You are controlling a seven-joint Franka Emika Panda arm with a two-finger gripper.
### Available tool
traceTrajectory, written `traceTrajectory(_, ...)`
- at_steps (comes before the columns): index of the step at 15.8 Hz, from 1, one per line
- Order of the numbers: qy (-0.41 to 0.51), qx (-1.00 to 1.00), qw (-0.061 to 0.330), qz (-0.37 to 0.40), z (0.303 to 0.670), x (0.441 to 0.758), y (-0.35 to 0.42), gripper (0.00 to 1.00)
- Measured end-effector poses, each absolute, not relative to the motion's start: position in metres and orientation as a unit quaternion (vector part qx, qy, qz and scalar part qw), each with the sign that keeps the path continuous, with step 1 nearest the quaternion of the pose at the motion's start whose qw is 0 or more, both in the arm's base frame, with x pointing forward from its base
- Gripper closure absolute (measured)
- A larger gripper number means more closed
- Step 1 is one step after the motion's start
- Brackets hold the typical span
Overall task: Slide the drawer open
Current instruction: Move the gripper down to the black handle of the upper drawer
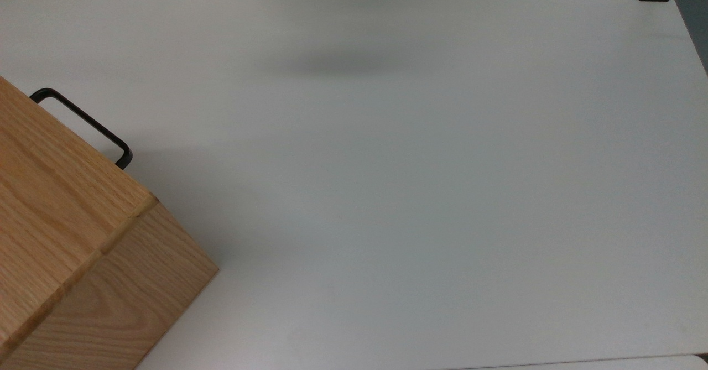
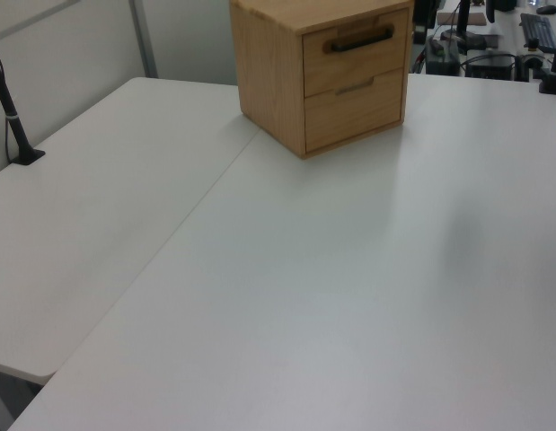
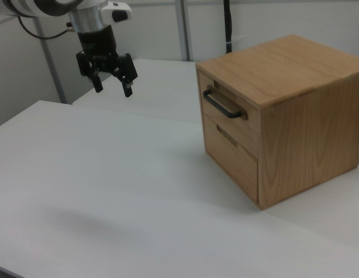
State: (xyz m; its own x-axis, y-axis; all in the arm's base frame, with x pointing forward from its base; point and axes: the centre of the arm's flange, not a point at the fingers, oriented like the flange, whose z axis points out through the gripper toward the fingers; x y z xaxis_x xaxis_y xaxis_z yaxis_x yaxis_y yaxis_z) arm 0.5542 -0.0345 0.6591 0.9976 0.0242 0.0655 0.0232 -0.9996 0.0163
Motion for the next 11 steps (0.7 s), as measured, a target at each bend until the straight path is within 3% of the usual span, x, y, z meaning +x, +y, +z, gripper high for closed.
traceTrajectory(2, -0.059, 0.998, 0.007, 0.037, 0.663, 0.551, -0.052, 0.0)
traceTrajectory(6, -0.317, 0.948, -0.005, 0.04, 0.659, 0.549, -0.089, 0.0)
traceTrajectory(11, -0.524, 0.841, -0.083, 0.103, 0.646, 0.568, -0.129, 0.0)
